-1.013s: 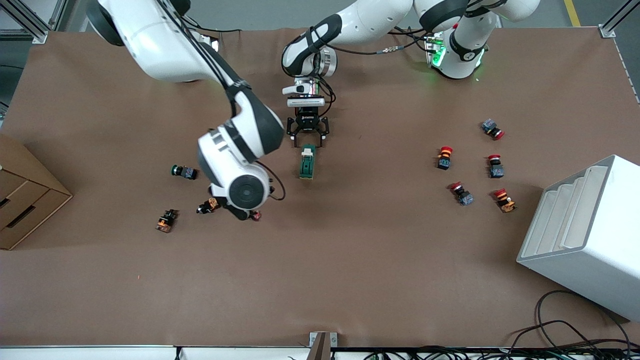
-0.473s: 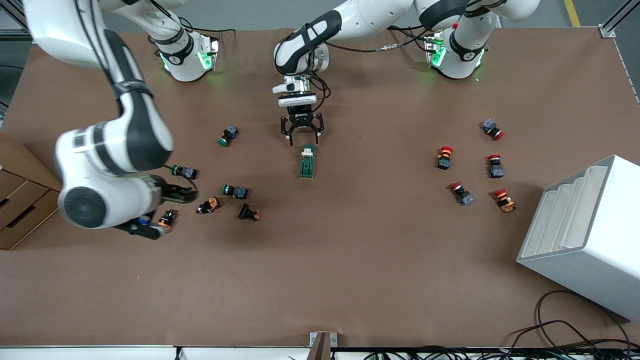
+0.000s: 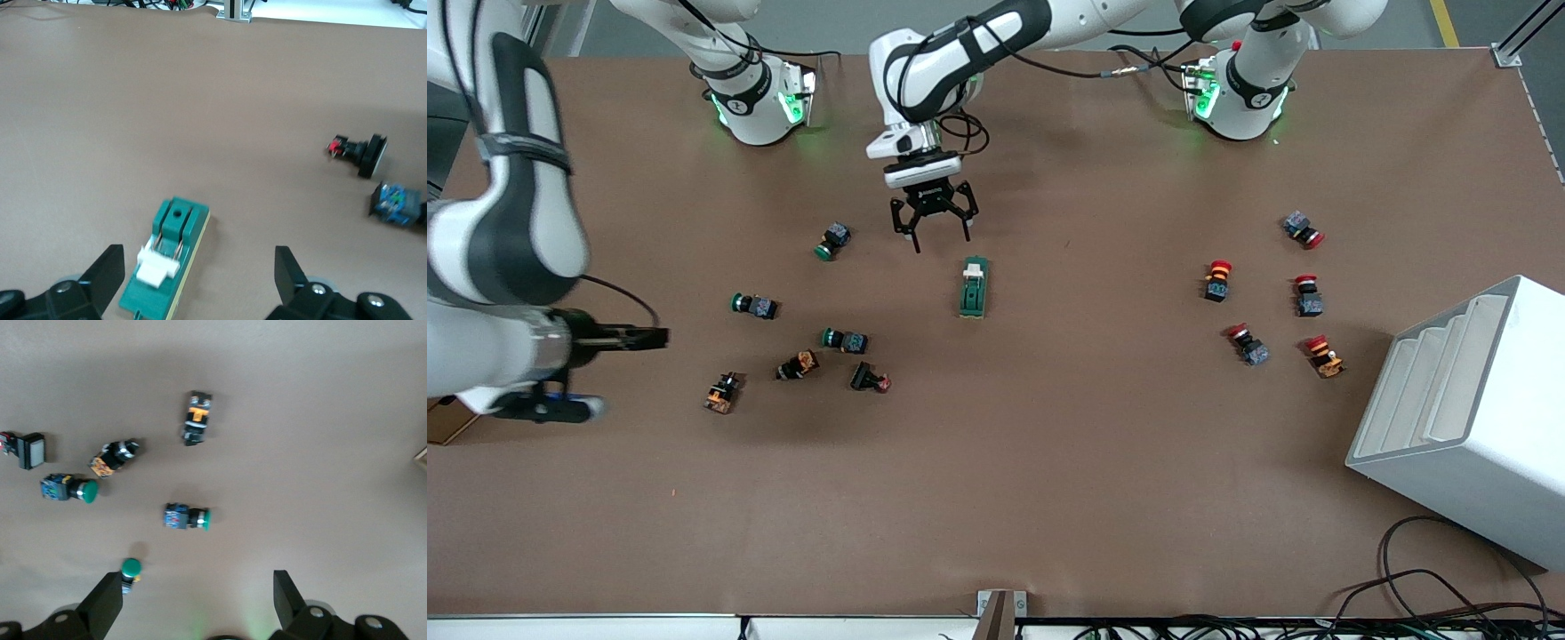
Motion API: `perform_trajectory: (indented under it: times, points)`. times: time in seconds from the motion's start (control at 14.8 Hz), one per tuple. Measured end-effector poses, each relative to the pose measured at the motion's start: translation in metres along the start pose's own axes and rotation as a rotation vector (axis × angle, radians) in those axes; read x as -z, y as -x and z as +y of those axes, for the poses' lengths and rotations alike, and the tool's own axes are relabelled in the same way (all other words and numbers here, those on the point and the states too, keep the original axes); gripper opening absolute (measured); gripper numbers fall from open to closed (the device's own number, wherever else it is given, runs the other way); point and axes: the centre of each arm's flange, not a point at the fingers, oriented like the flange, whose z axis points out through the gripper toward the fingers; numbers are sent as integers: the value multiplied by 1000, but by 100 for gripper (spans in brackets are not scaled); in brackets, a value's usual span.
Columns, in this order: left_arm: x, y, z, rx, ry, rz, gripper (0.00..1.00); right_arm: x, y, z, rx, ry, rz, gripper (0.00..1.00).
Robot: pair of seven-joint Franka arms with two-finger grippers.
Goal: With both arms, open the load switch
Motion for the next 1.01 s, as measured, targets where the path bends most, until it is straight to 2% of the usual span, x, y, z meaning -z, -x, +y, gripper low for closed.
perform_trajectory:
  times: [0.2,0.41,0.74,1.01]
  points:
    - [8,-64,2,-2,-22,-74,100,17,22,43,21,8,2,100]
    - [9,-106,-5,-22,-34,-123,100,25,38,56,11,12,10,100]
    - [9,-187,-20,-44,-31,-208,100,50,46,31,45,31,91,100]
    - [7,-261,-49,-52,-1,-312,100,56,49,13,50,51,109,100]
